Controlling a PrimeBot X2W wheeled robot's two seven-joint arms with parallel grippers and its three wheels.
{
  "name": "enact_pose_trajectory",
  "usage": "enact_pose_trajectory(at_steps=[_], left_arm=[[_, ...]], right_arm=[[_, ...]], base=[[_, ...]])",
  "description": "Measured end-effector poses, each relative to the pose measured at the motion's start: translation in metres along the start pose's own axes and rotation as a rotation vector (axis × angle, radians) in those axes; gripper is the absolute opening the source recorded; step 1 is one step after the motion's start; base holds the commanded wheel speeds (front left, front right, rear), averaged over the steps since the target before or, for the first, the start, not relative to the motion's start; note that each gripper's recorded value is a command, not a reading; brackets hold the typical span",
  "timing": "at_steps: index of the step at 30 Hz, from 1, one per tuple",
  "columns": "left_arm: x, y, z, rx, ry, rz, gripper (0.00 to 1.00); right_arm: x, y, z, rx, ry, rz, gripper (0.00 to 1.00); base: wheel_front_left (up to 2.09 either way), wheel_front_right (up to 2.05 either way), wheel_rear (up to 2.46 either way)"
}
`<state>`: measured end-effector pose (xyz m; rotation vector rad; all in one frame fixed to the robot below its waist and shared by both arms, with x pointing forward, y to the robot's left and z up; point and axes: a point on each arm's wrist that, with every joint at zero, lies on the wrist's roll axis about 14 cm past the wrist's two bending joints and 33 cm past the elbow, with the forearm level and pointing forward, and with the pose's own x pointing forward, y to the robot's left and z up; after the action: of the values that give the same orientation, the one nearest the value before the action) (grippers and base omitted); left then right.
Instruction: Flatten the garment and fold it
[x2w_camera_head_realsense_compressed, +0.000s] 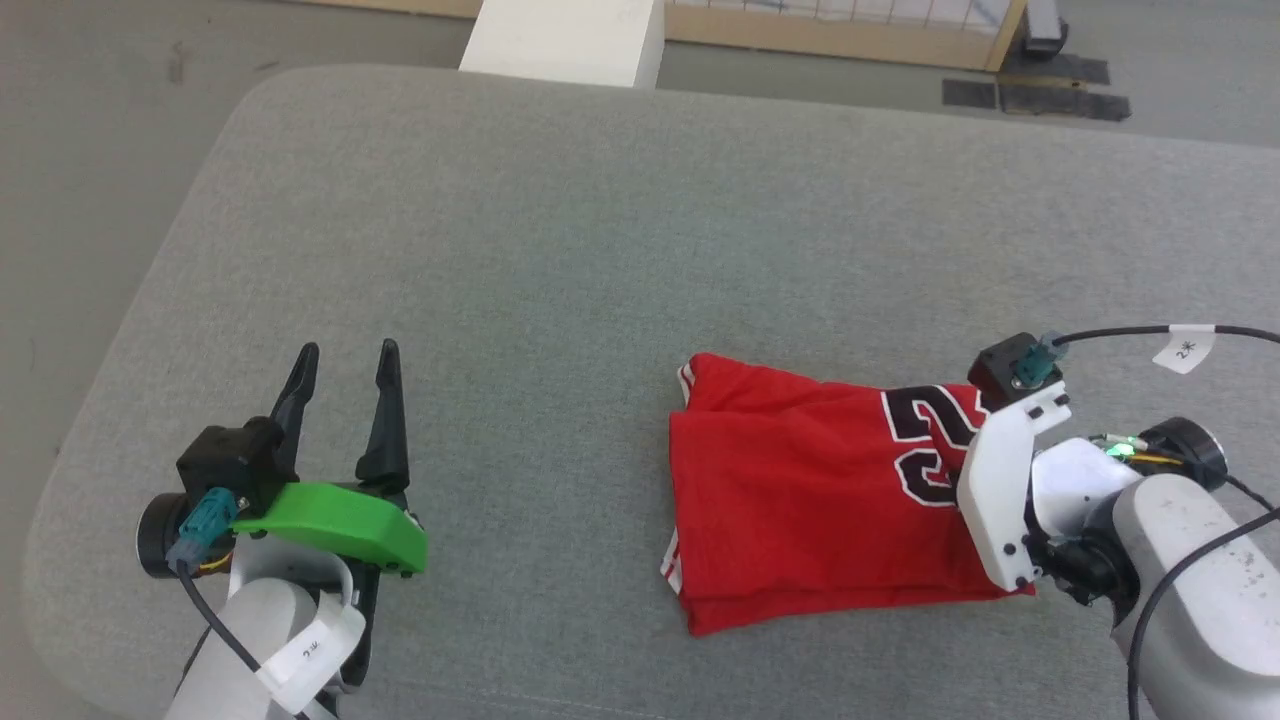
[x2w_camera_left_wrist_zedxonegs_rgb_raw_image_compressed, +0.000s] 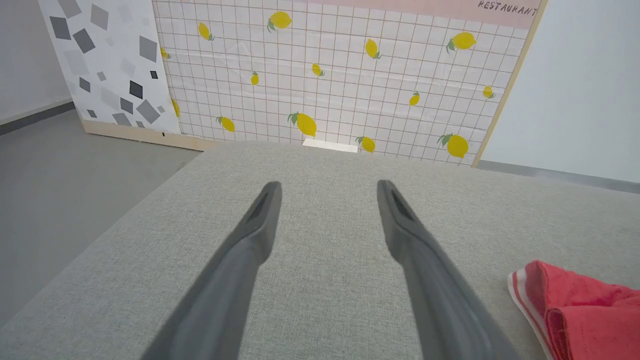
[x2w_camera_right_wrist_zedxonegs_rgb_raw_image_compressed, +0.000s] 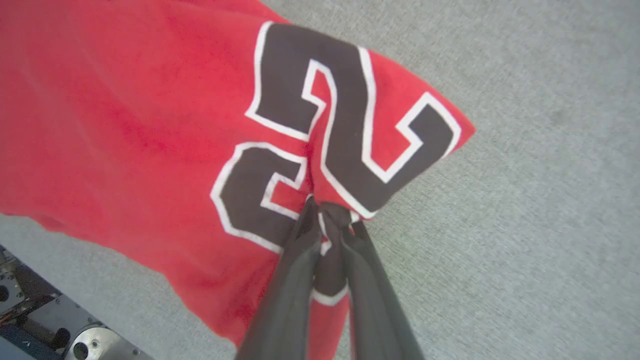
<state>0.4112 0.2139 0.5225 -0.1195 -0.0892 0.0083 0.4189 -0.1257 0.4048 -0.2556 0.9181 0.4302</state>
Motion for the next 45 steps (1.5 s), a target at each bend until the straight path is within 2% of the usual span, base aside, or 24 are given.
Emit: enact_pose_trajectory(at_steps=[5,12,25,26,27,32,37,45], left_arm=[[0.003,-0.015,0.003,-0.013,-0.012,-0.041,1.00],[0.020,-0.058,0.003,-0.045,-0.023,-0.154,1.00],[0.074,-0.165,-0.020,-0.081,0.019,-0.433,1.00],[0.087,-0.178,-0.029,-0.081,0.029,-0.471,1.00],[0.091,-0.182,-0.033,-0.080,0.037,-0.484,1.00],[0.110,-0.193,-0.054,-0.076,0.060,-0.523,1.00],[0.126,-0.184,-0.083,-0.038,0.106,-0.517,1.00],[0.140,-0.159,-0.134,-0.007,0.198,-0.480,1.00]], right_arm=[[-0.026,-0.019,0.008,-0.022,-0.034,-0.042,0.00],[-0.073,-0.083,-0.001,0.001,-0.030,-0.199,0.00],[-0.140,-0.196,-0.064,0.230,0.015,-0.493,0.00],[-0.149,-0.221,-0.078,0.274,0.034,-0.562,0.00],[-0.152,-0.230,-0.084,0.292,0.044,-0.587,0.00],[-0.168,-0.275,-0.111,0.358,0.098,-0.723,0.00],[-0.170,-0.312,-0.123,0.377,0.137,-0.836,0.00],[-0.137,-0.342,-0.132,0.367,0.166,-0.934,0.00]], base=[[0.00,0.00,0.00],[0.00,0.00,0.00],[0.00,0.00,0.00],[0.00,0.00,0.00],[0.00,0.00,0.00],[0.00,0.00,0.00],[0.00,0.00,0.00],[0.00,0.00,0.00]])
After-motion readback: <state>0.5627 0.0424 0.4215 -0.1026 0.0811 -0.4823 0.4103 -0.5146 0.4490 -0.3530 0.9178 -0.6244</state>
